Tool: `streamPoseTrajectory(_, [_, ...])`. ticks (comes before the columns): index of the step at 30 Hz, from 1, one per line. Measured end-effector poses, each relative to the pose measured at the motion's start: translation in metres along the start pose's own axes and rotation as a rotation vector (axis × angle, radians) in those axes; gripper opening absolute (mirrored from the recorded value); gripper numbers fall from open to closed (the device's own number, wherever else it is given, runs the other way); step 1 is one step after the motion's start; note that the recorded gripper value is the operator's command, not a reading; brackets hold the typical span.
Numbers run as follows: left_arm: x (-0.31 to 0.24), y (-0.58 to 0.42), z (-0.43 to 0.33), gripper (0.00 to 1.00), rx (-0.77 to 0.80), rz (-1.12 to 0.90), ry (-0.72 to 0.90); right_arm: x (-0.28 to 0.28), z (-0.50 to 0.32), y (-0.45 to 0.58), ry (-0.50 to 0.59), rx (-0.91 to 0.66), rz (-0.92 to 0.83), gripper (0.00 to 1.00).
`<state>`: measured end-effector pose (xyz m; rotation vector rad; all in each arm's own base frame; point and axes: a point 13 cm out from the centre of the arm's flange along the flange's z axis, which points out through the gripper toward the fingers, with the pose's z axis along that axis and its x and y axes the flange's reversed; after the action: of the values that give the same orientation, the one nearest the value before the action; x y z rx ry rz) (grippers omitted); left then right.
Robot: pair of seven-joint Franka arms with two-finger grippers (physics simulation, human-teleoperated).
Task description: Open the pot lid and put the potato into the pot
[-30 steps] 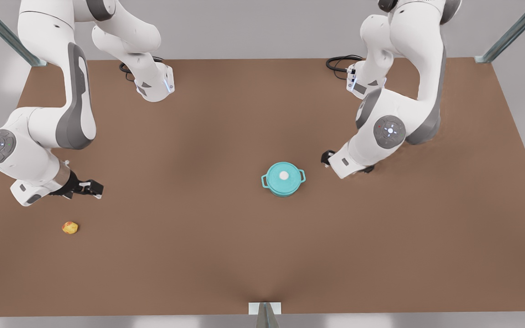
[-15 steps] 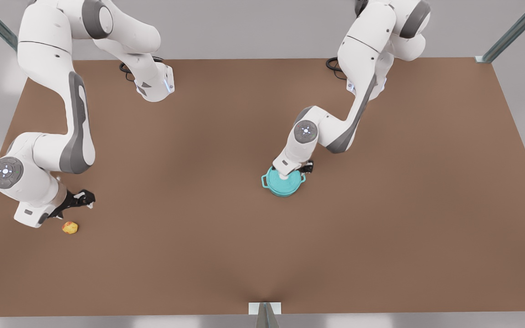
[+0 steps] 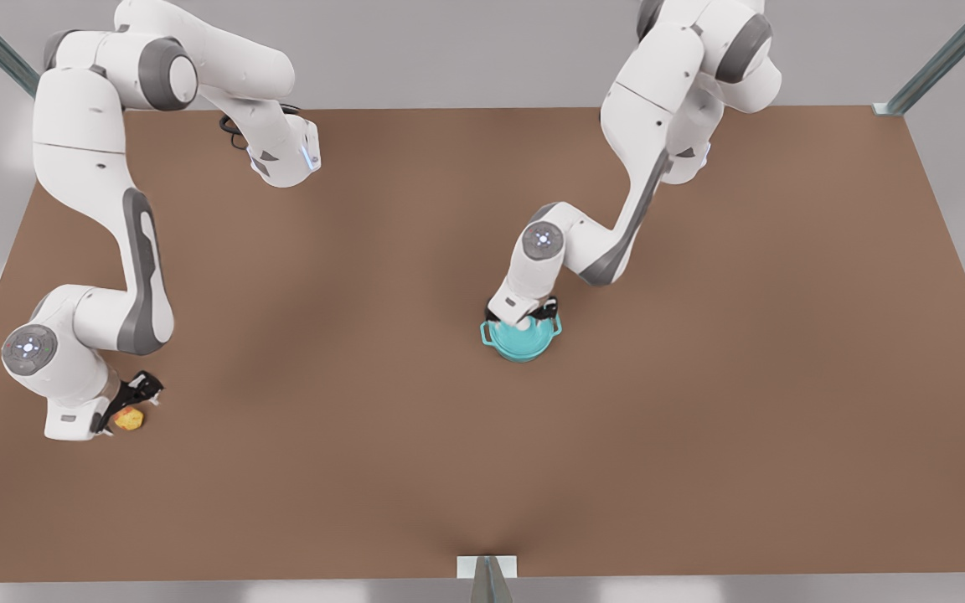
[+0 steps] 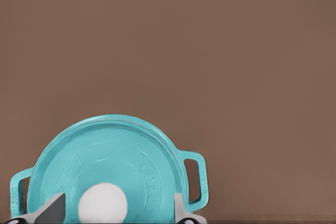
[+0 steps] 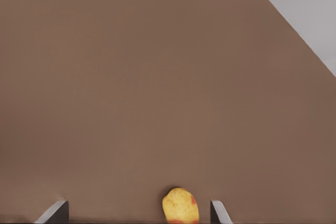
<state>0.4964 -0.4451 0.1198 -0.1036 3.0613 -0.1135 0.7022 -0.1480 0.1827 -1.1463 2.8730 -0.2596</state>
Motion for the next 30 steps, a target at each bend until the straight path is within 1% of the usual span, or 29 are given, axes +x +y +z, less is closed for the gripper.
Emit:
streamPoseTrajectory(5, [0.003, 0.001, 0.009, 1.0, -0.004, -0.029, -0.002, 0.01, 0.028, 0.01, 0.032, -0.044, -0.074, 1.0])
streamPoseTrajectory(6, [0.003, 0.002, 0.01, 0.88, -0.004, -0.035, -0.003, 0.012, 0.028, 0.01, 0.037, -0.047, -0.086, 1.0])
streamPoseTrajectory(7, [0.002, 0.001, 0.011, 0.66, -0.003, -0.04, -0.005, 0.013, 0.03, 0.008, 0.042, -0.049, -0.097, 1.0])
streamPoseTrajectory(8, [0.002, 0.001, 0.011, 0.52, -0.002, -0.045, -0.006, 0.013, 0.033, 0.006, 0.048, -0.053, -0.107, 1.0])
streamPoseTrajectory(9, [0.002, 0.001, 0.012, 0.43, -0.001, -0.05, -0.007, 0.012, 0.035, 0.005, 0.053, -0.059, -0.118, 1.0])
streamPoseTrajectory(11, [0.001, 0.001, 0.012, 0.28, -0.001, -0.06, -0.009, 0.012, 0.042, 0.004, 0.066, -0.073, -0.137, 1.0])
streamPoseTrajectory(12, [0.001, 0.002, 0.011, 0.28, -0.004, -0.062, -0.013, 0.013, 0.047, 0.004, 0.072, -0.08, -0.146, 1.0])
streamPoseTrajectory(14, [-0.003, 0.003, 0.006, 0.28, -0.007, -0.069, -0.024, 0.014, 0.055, 0.002, 0.081, -0.09, -0.161, 1.0])
streamPoseTrajectory(15, [-0.014, 0.008, 0.002, 0.28, -0.009, -0.081, -0.04, 0.014, 0.061, 0.002, 0.086, -0.097, -0.169, 1.0])
streamPoseTrajectory(16, [-0.041, 0.02, -0.009, 0.28, -0.011, -0.109, -0.068, 0.016, 0.066, 0.0, 0.09, -0.101, -0.172, 1.0])
streamPoseTrajectory(18, [-0.135, 0.076, -0.041, 0.29, -0.012, -0.221, -0.129, 0.027, 0.074, -0.007, 0.099, -0.11, -0.17, 1.0])
streamPoseTrajectory(20, [-0.199, 0.152, -0.026, 0.29, -0.059, -0.298, -0.137, 0.039, 0.079, -0.012, 0.108, -0.114, -0.17, 1.0])
streamPoseTrajectory(22, [-0.236, 0.205, 0.014, 0.3, -0.108, -0.322, -0.126, 0.047, 0.086, -0.014, 0.116, -0.121, -0.175, 1.0])
streamPoseTrajectory(23, [-0.241, 0.219, 0.032, 0.33, -0.126, -0.317, -0.113, 0.051, 0.088, -0.015, 0.119, -0.124, -0.178, 1.0])
streamPoseTrajectory(24, [-0.243, 0.227, 0.044, 0.9, -0.137, -0.305, -0.103, 0.052, 0.091, -0.014, 0.122, -0.128, -0.182, 1.0])
streamPoseTrajectory(25, [-0.242, 0.229, 0.051, 1.0, -0.135, -0.288, -0.092, 0.053, 0.095, -0.012, 0.125, -0.134, -0.189, 1.0])
streamPoseTrajectory(30, [-0.241, 0.23, 0.056, 1.0, -0.133, -0.174, -0.078, 0.048, 0.112, -0.022, 0.122, -0.127, -0.208, 1.0])
